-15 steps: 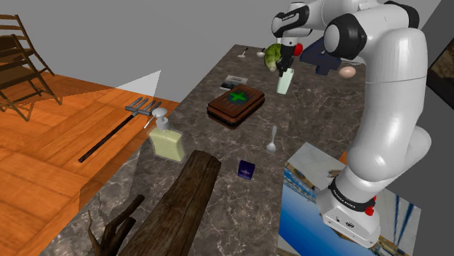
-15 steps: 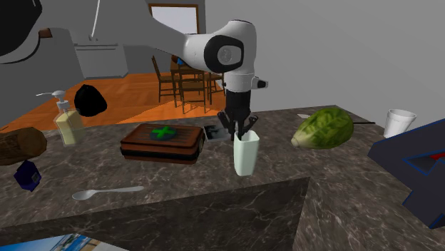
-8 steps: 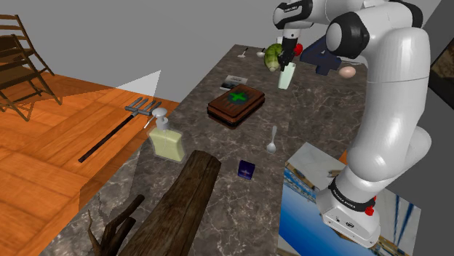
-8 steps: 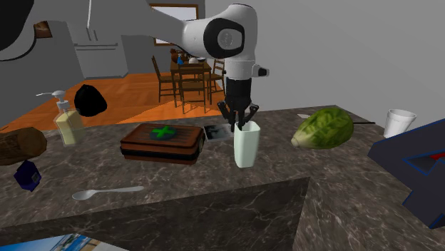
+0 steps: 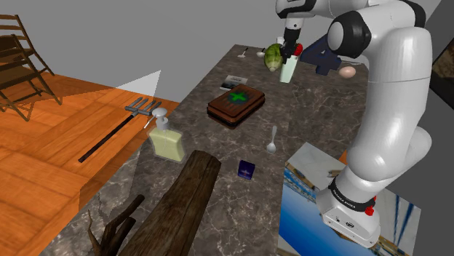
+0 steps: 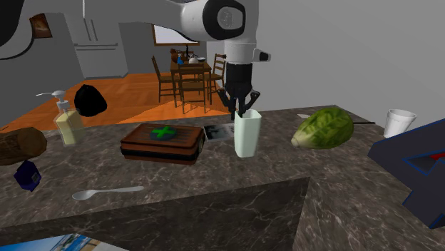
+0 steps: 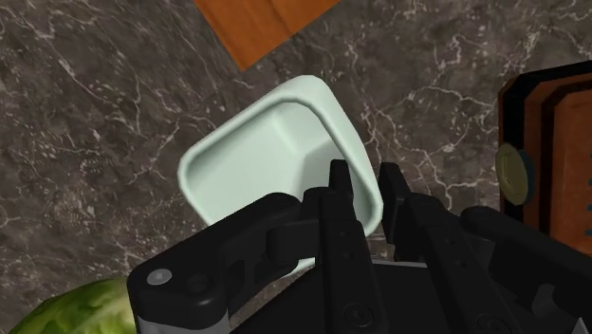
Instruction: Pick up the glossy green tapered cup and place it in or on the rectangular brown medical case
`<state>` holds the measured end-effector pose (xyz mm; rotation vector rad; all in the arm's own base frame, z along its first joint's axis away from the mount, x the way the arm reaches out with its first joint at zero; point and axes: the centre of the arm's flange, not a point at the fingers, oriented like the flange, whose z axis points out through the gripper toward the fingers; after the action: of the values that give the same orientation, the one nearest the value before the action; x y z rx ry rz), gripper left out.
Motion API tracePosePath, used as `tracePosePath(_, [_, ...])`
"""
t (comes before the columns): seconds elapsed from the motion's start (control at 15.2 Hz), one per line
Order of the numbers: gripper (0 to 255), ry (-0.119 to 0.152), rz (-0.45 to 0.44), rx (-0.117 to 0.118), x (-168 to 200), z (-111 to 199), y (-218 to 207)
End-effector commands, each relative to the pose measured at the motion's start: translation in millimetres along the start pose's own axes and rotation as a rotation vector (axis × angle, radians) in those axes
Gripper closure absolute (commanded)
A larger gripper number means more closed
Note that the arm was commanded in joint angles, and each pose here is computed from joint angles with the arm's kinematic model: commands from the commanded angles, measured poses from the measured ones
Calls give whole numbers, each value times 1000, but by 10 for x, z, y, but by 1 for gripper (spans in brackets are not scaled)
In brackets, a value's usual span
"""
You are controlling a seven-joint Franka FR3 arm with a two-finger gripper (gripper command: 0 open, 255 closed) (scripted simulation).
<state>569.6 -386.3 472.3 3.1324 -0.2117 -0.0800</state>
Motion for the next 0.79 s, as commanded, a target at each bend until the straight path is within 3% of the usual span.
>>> tracePosePath(0.0, [255,0,0,0,0,-110,0])
tracePosePath(0.73, [255,0,0,0,-29,-690,3])
